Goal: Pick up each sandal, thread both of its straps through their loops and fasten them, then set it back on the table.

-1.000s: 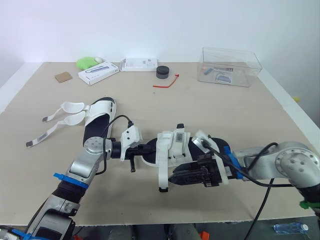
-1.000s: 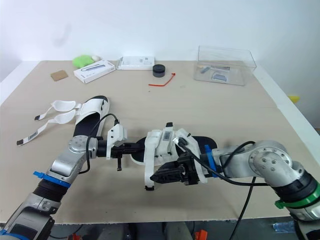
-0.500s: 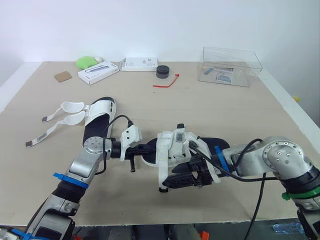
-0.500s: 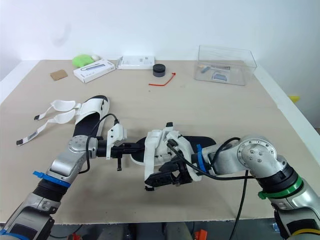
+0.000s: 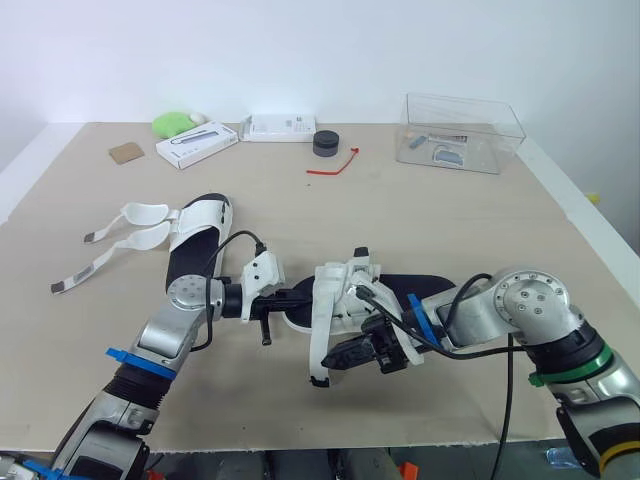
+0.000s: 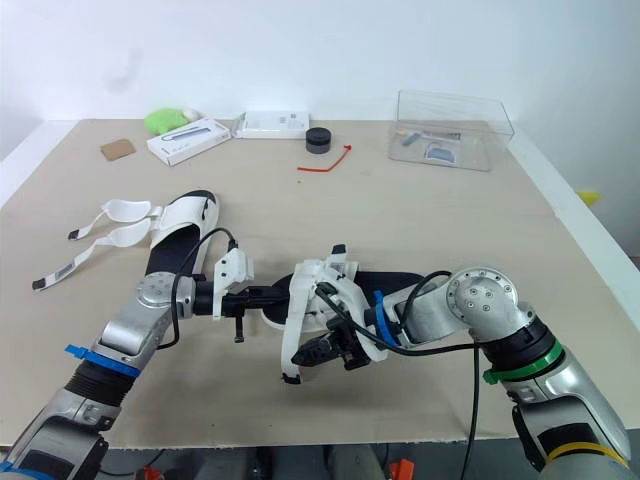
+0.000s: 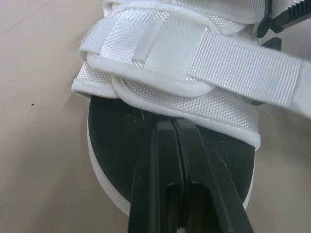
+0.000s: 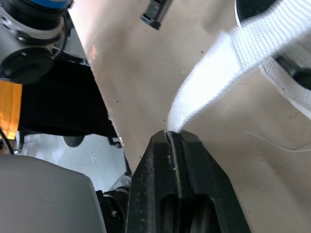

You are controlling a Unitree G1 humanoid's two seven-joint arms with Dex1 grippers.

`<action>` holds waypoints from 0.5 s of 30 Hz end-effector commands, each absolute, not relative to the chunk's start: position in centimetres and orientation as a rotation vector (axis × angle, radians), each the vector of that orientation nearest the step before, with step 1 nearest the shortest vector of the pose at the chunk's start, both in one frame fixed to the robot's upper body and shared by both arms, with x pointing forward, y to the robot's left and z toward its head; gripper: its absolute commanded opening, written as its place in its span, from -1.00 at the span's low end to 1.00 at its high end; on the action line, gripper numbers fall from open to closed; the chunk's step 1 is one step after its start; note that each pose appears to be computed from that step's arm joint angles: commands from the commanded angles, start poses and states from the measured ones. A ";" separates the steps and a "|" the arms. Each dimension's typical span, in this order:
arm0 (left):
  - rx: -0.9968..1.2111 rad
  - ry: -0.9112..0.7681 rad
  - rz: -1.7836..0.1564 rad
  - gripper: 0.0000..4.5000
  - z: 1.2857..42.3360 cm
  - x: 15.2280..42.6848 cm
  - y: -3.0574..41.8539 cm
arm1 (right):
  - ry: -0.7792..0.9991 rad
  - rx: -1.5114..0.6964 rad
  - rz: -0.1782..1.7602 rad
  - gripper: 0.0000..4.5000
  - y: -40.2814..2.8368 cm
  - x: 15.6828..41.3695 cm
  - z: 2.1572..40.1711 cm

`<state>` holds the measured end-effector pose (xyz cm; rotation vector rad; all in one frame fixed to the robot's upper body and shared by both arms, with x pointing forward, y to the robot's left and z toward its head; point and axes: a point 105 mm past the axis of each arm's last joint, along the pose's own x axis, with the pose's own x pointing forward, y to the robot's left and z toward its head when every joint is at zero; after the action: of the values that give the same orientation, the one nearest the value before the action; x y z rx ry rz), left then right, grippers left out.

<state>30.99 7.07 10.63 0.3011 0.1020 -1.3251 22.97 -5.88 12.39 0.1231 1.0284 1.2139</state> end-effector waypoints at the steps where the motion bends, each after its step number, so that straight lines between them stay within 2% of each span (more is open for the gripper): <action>1: 0.306 0.115 -1.326 -1.00 10.3 30.6 7.2 | 0.998 0.123 1.206 -0.98 -5.7 23.5 12.9; 9: 0.305 0.117 -1.322 -1.00 10.2 30.5 7.3 | 0.937 0.120 1.197 -0.98 -6.4 24.4 14.5; 12: 0.309 0.117 -1.321 -1.00 10.1 30.6 7.2 | 0.837 0.142 1.206 -0.98 -6.5 26.6 18.8; 15: 0.309 0.114 -1.324 -1.00 10.0 30.6 7.0 | 0.814 0.140 1.182 -0.98 -6.7 28.1 20.3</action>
<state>30.86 7.13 10.63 0.3027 0.0957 -1.3157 27.69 -6.48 19.52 0.1210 0.8271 1.1765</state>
